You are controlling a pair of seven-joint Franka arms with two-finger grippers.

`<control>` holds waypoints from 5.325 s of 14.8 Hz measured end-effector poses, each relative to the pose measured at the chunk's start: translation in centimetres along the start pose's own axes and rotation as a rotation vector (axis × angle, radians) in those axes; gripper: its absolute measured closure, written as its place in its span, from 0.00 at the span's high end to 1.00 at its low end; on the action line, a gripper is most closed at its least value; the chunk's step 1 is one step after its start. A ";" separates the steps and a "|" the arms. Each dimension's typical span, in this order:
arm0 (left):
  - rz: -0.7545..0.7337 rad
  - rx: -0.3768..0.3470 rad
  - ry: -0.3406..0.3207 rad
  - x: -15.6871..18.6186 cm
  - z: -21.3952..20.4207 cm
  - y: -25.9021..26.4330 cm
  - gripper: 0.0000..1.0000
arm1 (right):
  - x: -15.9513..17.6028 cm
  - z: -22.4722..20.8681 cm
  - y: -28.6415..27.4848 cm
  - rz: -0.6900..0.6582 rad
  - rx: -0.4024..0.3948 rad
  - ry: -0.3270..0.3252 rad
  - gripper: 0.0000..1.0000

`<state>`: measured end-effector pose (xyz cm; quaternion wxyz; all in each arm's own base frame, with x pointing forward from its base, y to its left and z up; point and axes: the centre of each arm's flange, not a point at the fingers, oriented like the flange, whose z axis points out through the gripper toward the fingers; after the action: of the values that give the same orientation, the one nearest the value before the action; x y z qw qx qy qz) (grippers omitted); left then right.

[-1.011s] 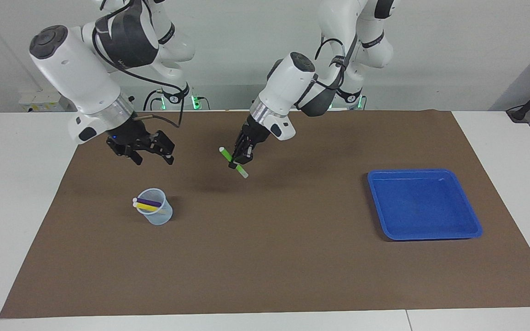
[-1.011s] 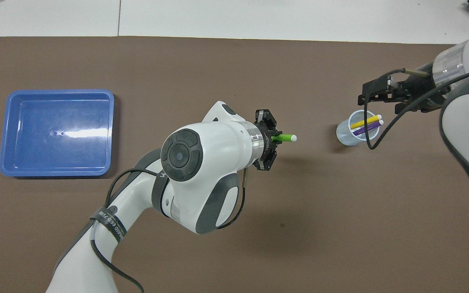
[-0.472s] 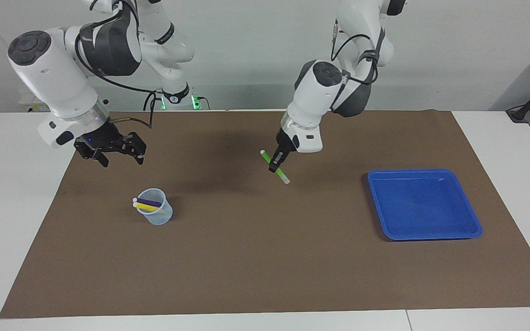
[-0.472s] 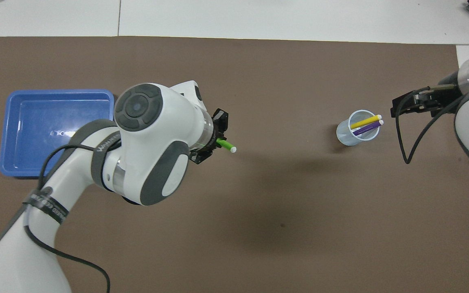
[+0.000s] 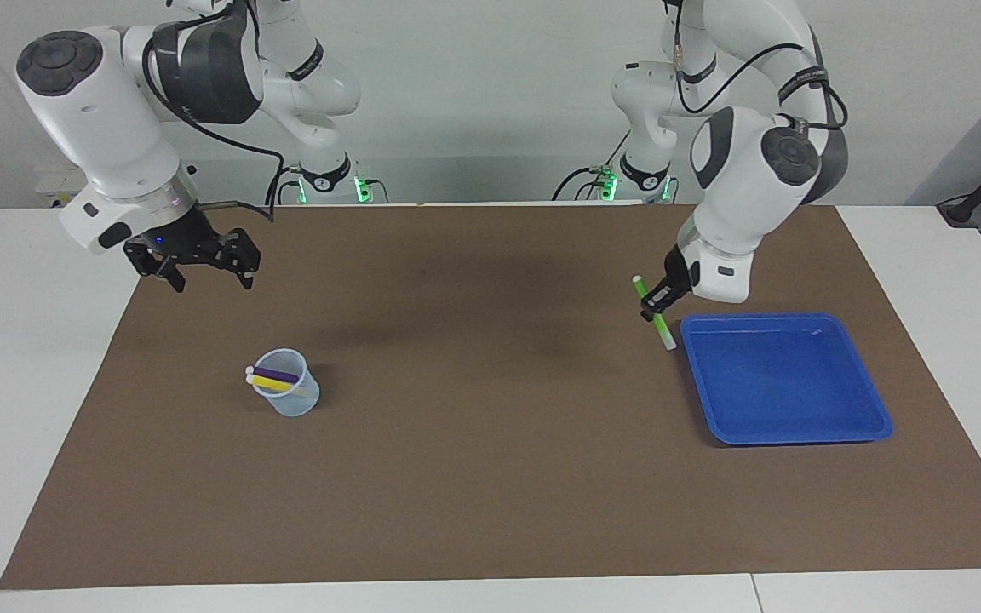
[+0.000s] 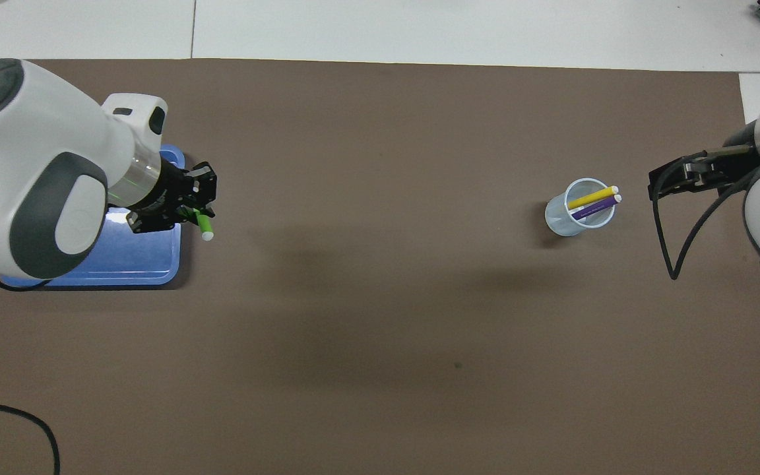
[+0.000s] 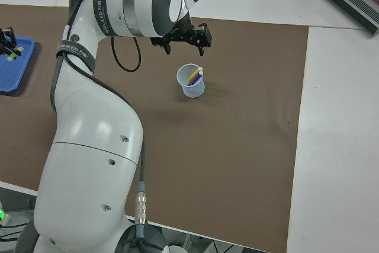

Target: Right arm passes pens to left for tray arrangement

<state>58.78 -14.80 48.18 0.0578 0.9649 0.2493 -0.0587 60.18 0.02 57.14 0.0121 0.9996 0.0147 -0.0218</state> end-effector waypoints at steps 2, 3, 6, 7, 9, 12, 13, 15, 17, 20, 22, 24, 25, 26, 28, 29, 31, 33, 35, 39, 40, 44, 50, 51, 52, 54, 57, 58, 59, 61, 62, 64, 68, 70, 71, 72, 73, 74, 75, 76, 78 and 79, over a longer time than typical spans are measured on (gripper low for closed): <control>0.090 0.023 0.012 2.3 -0.6 -2.9 0.19 | 0.0 0.0 0.0 -0.001 0.000 -0.002 1.00; 0.133 0.035 0.020 3.2 -0.8 -4.2 0.19 | 0.0 0.0 0.0 0.000 0.000 -0.003 1.00; 0.267 0.074 0.055 6.2 -1.6 -8.2 0.19 | 0.0 0.1 0.1 0.001 0.000 -0.005 1.00; 0.306 0.096 0.075 7.3 -1.9 -9.8 0.19 | 0.0 0.1 0.0 0.001 0.000 -0.005 1.00; 0.367 0.122 0.101 9.4 -2.5 -13.0 0.19 | -0.1 0.1 0.0 0.001 0.000 -0.006 1.00; 0.426 0.117 0.155 12.5 -1.7 -17.8 0.19 | -0.1 0.1 0.0 0.000 0.000 -0.007 1.00; 0.446 0.117 0.172 13.4 -0.8 -19.2 0.19 | -0.1 0.1 0.0 0.000 0.000 -0.007 1.00; 0.484 0.134 0.190 15.3 1.9 -21.6 0.19 | -0.1 0.2 0.0 0.000 0.000 -0.007 1.00; 0.513 0.160 0.204 17.2 4.6 -23.1 0.19 | -0.1 0.2 0.2 0.003 0.000 -0.008 1.00; 0.517 0.159 0.247 19.5 8.0 -24.3 0.19 | -0.1 0.2 0.3 0.005 0.000 -0.009 1.00; 0.513 0.156 0.258 20.3 8.9 -24.8 0.19 | -0.1 0.2 0.3 0.005 0.000 -0.009 1.00; 0.511 0.154 0.266 20.7 9.4 -25.2 0.19 | -0.1 0.2 0.3 0.005 0.000 -0.009 1.00; 0.510 0.153 0.266 20.8 9.8 -25.4 0.19 | -0.1 0.2 0.2 0.004 0.000 -0.009 1.00; 0.507 0.153 0.261 20.9 10.3 -25.6 0.19 | -0.1 0.2 0.2 0.003 0.000 -0.009 1.00; 0.505 0.152 0.252 21.0 10.9 -25.8 0.19 | -0.1 0.2 0.0 0.000 0.000 -0.009 1.00; 0.506 0.152 0.251 21.0 10.9 -25.8 0.19 | -0.1 0.2 -0.1 -0.001 0.000 -0.009 1.00; 0.510 0.149 0.253 21.0 10.9 -25.5 0.37 | -0.1 0.2 -0.1 -0.001 0.000 -0.009 1.00; 0.507 0.146 0.253 21.0 10.9 -25.5 0.43 | -0.1 0.2 -0.1 -0.001 0.000 -0.009 1.00; 0.506 0.145 0.252 21.0 10.9 -25.6 0.52 | -0.1 0.2 -0.1 -0.001 0.000 -0.009 1.00; 0.514 0.142 0.229 20.9 9.2 -24.5 0.53 | -0.1 0.2 0.0 0.000 0.000 -0.010 1.00; 0.520 0.141 0.231 20.8 8.2 -23.9 0.57 | -0.1 0.2 0.0 0.000 0.000 -0.010 1.00; 0.539 0.109 0.228 18.5 4.0 -20.9 0.67 | -0.1 0.4 0.2 0.003 0.000 -0.014 1.00; 0.526 0.071 0.148 14.4 -1.1 -20.0 0.99 | -0.1 0.5 0.3 0.004 0.000 -0.015 1.00; 0.525 0.075 0.123 13.5 -1.9 -20.2 1.00 | -0.1 0.5 0.3 0.005 0.000 -0.015 1.00; 0.525 0.079 0.098 12.6 -2.8 -20.4 1.00 | -0.1 0.5 0.3 0.006 0.000 -0.015 1.00; 0.521 0.083 0.073 10.7 -4.9 -20.4 1.00 | -0.1 0.6 0.6 0.010 0.000 -0.017 1.00; 0.484 0.087 0.079 7.0 -8.4 -18.4 1.00 | -0.3 1.0 1.4 0.021 0.001 -0.026 1.00; 0.482 0.089 0.083 5.7 -9.3 -17.6 1.00 | -0.4 1.3 1.9 0.015 0.001 -0.021 1.00; 0.483 0.092 0.081 4.6 -10.2 -17.1 1.00 | -0.3 1.5 2.6 0.000 0.001 0.000 1.00; 0.487 0.099 0.069 3.0 -11.3 -17.0 1.00 | 0.1 2.7 3.9 -0.038 0.015 0.033 1.00; 0.486 0.100 0.062 2.4 -11.8 -17.1 1.00 | 0.4 3.6 4.3 -0.053 0.023 0.049 1.00; 0.487 0.102 0.049 1.1 -12.8 -17.3 1.00 | 1.4 5.9 4.4 -0.068 0.030 0.069 1.00; 0.522 0.103 0.060 -1.4 -13.3 -14.9 1.00 | 4.5 11.1 3.7 -0.052 0.115 0.105 1.00; 0.534 0.100 0.073 -1.5 -12.2 -13.6 1.00 | 5.5 13.0 3.6 -0.053 0.133 0.112 1.00; 0.536 0.098 0.080 -1.3 -11.5 -13.2 1.00 | 5.8 13.8 3.6 -0.057 0.136 0.112 1.00; 0.535 0.094 0.082 -0.9 -10.7 -12.9 1.00 | 6.0 14.4 3.5 -0.060 0.138 0.114 1.00; 0.531 0.080 0.080 -0.2 -9.8 -12.7 1.00 | 6.3 15.0 3.3 -0.064 0.140 0.118 1.00; 0.521 0.060 0.080 0.5 -9.1 -12.5 1.00 | 6.5 15.5 2.9 -0.068 0.144 0.117 1.00; 0.507 0.047 0.080 1.1 -8.5 -12.4 1.00 | 6.7 16.0 2.3 -0.075 0.146 0.112 1.00; 0.493 0.040 0.079 1.6 -8.0 -12.3 1.00 | 6.7 16.4 1.8 -0.083 0.148 0.105 0.99; 0.479 0.034 0.074 1.7 -7.7 -12.1 1.00 | 6.6 16.9 1.2 -0.091 0.150 0.095 0.98; 0.478 0.033 0.072 1.6 -7.7 -12.0 1.00 | 6.5 17.0 1.2 -0.091 0.150 0.092 0.93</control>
<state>54.96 -2.49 54.57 0.0455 0.9988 0.0149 -0.0129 66.02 -1.41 39.91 -0.0644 0.9959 0.0589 0.0227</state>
